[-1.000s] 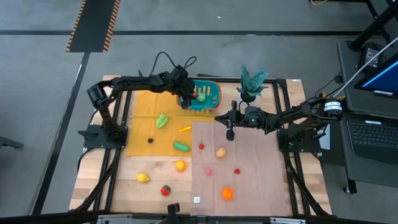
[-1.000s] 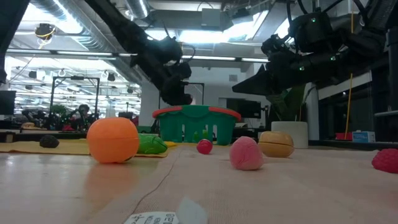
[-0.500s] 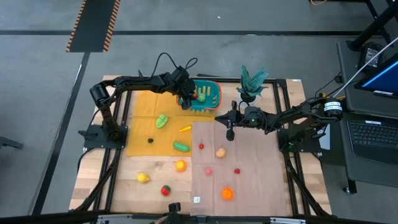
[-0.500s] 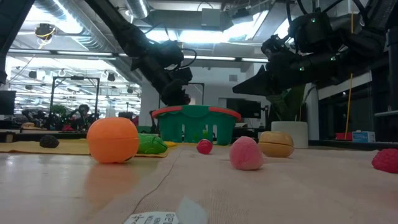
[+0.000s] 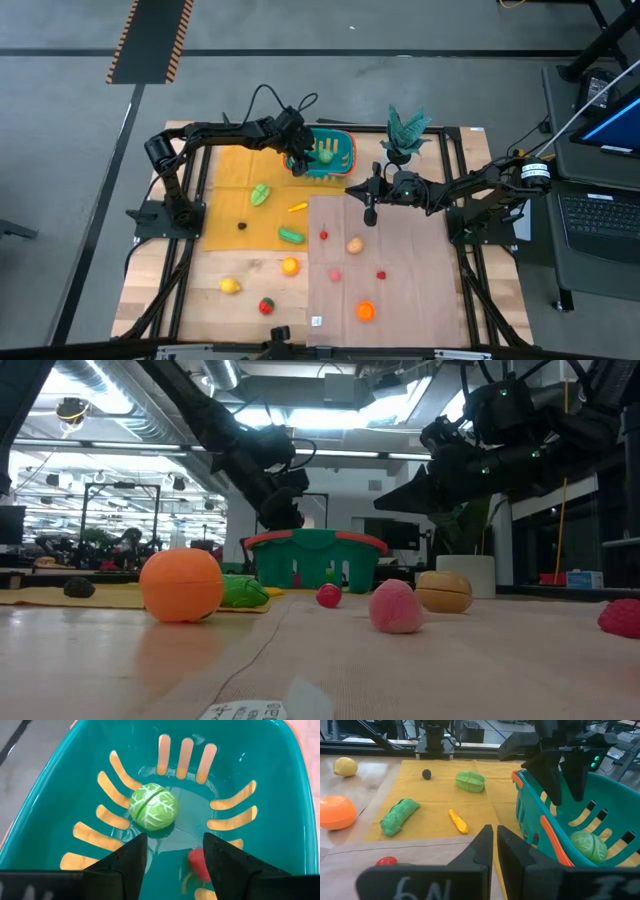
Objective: Pick and placing Produce into tupperware
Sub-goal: Put the green starfruit into the blue basket
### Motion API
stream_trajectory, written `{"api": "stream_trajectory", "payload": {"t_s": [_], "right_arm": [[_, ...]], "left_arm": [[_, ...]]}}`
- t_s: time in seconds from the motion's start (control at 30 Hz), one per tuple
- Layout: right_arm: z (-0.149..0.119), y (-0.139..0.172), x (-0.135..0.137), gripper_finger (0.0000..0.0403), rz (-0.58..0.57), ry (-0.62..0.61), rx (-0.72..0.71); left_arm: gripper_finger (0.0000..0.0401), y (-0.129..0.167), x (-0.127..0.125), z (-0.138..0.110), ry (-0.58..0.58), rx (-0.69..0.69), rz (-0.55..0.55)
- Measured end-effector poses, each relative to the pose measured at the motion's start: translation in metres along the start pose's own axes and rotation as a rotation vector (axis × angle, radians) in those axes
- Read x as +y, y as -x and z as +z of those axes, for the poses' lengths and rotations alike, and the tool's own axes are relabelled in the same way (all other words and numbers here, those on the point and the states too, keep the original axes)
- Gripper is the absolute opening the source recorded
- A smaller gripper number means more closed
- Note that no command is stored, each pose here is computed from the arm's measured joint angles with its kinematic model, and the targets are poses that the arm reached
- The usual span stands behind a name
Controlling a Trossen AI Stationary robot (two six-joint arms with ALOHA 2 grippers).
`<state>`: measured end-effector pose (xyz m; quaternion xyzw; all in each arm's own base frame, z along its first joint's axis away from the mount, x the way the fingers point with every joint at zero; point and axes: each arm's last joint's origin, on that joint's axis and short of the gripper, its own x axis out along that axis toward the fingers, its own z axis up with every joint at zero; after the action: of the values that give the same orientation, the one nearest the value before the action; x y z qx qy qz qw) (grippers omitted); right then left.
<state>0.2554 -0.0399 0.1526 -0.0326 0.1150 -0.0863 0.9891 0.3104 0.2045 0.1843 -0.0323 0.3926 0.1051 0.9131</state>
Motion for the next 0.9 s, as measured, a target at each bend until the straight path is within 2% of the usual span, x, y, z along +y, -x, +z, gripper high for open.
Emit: {"api": "stream_trajectory", "payload": {"t_s": [0.2, 0.43, 0.53, 0.7, 0.9], "right_arm": [[0.0, 0.0, 0.0, 0.0028, 0.0, 0.0, -0.001], [0.002, 0.0, 0.0, 0.0028, -0.002, 0.003, -0.015], [0.001, 0.0, 0.0, 0.0028, -0.002, 0.003, -0.01], [0.001, 0.0, 0.0, 0.0028, -0.002, 0.007, -0.01], [0.001, 0.0, 0.0, 0.0028, -0.002, 0.007, -0.008]], "left_arm": [[0.0179, 0.01, 0.0, 0.005, -0.034, -0.025, 0.005], [0.0179, 0.054, -0.01, 0.023, -0.078, -0.143, -0.07], [0.0179, 0.073, -0.017, 0.021, -0.099, -0.177, -0.09], [0.0179, 0.101, -0.035, -0.003, -0.1, -0.221, -0.086], [0.0179, 0.125, -0.063, -0.044, -0.08, -0.383, -0.062]]}}
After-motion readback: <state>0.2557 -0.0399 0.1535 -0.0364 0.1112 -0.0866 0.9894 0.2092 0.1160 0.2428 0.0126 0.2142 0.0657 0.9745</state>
